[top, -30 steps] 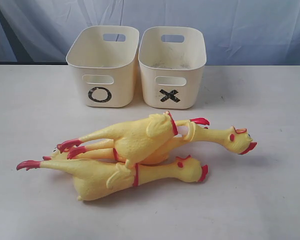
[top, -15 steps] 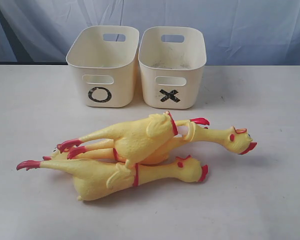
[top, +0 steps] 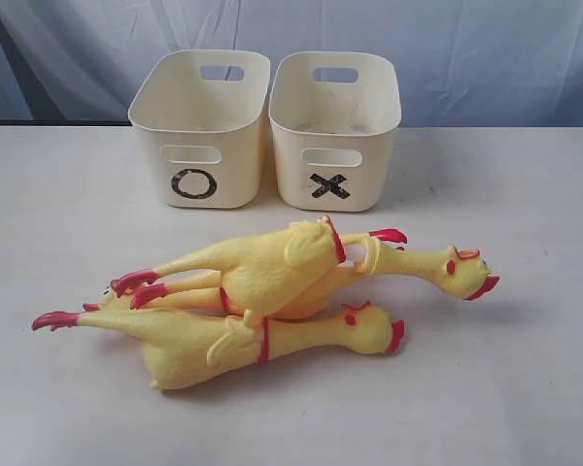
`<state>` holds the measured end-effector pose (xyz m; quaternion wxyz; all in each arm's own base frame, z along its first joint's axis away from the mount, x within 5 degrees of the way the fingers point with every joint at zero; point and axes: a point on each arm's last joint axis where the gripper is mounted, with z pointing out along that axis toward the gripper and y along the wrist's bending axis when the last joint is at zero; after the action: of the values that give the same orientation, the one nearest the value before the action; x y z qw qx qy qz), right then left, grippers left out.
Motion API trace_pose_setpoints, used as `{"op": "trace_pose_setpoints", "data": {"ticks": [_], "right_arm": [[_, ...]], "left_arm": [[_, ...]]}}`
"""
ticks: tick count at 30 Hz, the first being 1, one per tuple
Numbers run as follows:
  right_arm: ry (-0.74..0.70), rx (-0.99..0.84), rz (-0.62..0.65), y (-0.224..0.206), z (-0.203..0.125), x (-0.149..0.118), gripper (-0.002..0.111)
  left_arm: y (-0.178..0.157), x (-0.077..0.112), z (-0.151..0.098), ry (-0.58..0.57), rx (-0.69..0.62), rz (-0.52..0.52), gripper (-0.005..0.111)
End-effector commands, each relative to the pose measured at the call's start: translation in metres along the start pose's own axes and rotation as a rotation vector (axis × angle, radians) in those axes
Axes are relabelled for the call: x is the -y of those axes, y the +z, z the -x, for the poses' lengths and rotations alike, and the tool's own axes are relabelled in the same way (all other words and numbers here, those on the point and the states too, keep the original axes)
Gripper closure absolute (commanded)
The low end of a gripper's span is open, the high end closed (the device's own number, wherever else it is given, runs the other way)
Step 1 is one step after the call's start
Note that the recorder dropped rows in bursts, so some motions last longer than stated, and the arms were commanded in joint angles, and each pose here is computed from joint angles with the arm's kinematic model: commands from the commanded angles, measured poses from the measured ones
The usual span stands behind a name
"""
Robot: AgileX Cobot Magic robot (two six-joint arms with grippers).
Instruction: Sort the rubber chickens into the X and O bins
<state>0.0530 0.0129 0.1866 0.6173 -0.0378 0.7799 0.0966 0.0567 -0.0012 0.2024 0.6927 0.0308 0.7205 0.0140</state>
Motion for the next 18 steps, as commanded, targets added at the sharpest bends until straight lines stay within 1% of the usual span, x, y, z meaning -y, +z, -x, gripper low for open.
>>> {"op": "trace_pose_setpoints", "data": {"ticks": [1,4,11,12,14,15,18], "right_arm": [[-0.003,0.009,0.004,0.000,-0.001,0.000,0.109],[-0.003,0.009,0.004,0.000,-0.001,0.000,0.109],[-0.003,0.009,0.004,0.000,-0.001,0.000,0.109],[-0.003,0.009,0.004,0.000,-0.001,0.000,0.109],[-0.003,0.009,0.004,0.000,-0.001,0.000,0.109],[-0.003,0.009,0.004,0.000,-0.001,0.000,0.109],[-0.003,0.009,0.004,0.000,-0.001,0.000,0.109]], "left_arm": [[-0.001,-0.001,0.013,-0.017,0.151,0.009,0.107],[-0.002,-0.001,0.017,-0.016,0.201,0.011,0.107],[-0.002,-0.001,0.018,-0.020,0.203,0.011,0.107],[-0.002,-0.001,0.018,-0.045,0.203,0.009,0.107],[-0.002,-0.002,0.018,-0.184,0.211,-0.001,0.107],[-0.003,-0.002,0.020,-0.223,0.234,-0.003,0.107],[-0.005,-0.004,0.026,-0.488,0.310,-0.025,0.107]]}}
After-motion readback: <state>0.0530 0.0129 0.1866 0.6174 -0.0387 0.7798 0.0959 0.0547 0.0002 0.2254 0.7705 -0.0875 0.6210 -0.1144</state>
